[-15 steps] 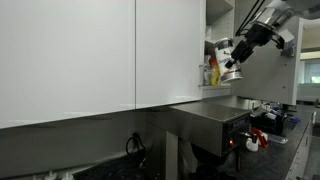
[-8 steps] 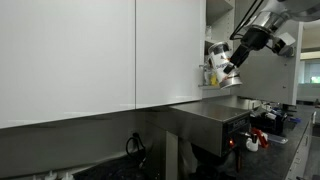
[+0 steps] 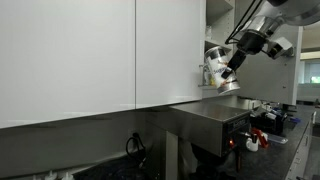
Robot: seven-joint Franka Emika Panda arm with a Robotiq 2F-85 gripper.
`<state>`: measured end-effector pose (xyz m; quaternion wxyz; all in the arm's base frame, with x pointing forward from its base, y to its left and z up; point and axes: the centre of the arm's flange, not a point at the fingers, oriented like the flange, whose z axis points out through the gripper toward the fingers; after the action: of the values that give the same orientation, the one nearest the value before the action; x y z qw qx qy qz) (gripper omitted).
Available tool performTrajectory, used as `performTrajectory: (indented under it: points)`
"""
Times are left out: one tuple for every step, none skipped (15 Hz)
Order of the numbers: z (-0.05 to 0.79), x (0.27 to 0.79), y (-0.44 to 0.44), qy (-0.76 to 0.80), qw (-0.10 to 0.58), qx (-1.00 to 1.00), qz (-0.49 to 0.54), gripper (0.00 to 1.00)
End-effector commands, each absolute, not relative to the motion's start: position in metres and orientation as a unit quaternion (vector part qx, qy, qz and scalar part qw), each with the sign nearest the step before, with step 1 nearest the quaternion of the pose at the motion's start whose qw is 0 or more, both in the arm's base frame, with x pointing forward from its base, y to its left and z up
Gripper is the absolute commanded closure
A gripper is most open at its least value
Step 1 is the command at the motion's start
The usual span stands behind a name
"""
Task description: Open the right door on the third upper cabinet from the left, remove the container of sugar from the cabinet and place it on top of the coffeemaker
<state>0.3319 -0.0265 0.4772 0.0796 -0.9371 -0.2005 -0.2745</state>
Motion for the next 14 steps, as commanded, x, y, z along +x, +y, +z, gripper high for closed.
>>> performTrajectory:
  points:
    - [0.457, 0.333, -0.019, -0.212, 0.074, -0.929, -0.294, 0.59]
    - [0.455, 0.336, -0.017, -0.214, 0.072, -0.928, -0.296, 0.59]
    - [0.452, 0.339, -0.015, -0.217, 0.067, -0.927, -0.3, 0.59]
    - [0.449, 0.342, -0.013, -0.221, 0.064, -0.926, -0.301, 0.59]
    - [0.447, 0.345, -0.011, -0.223, 0.061, -0.924, -0.304, 0.59]
    - [0.444, 0.347, -0.009, -0.226, 0.059, -0.923, -0.305, 0.59]
    - [0.442, 0.35, -0.007, -0.228, 0.057, -0.923, -0.306, 0.59]
    - [0.439, 0.352, -0.004, -0.231, 0.057, -0.922, -0.305, 0.59]
    - [0.436, 0.353, -0.001, -0.234, 0.057, -0.921, -0.306, 0.59]
    - [0.433, 0.354, 0.001, -0.238, 0.059, -0.92, -0.306, 0.59]
    - [0.431, 0.356, 0.003, -0.241, 0.059, -0.918, -0.308, 0.59]
    - [0.429, 0.357, 0.005, -0.245, 0.06, -0.917, -0.31, 0.59]
    - [0.427, 0.357, 0.008, -0.248, 0.061, -0.915, -0.313, 0.59]
    - [0.425, 0.357, 0.01, -0.252, 0.062, -0.912, -0.317, 0.59]
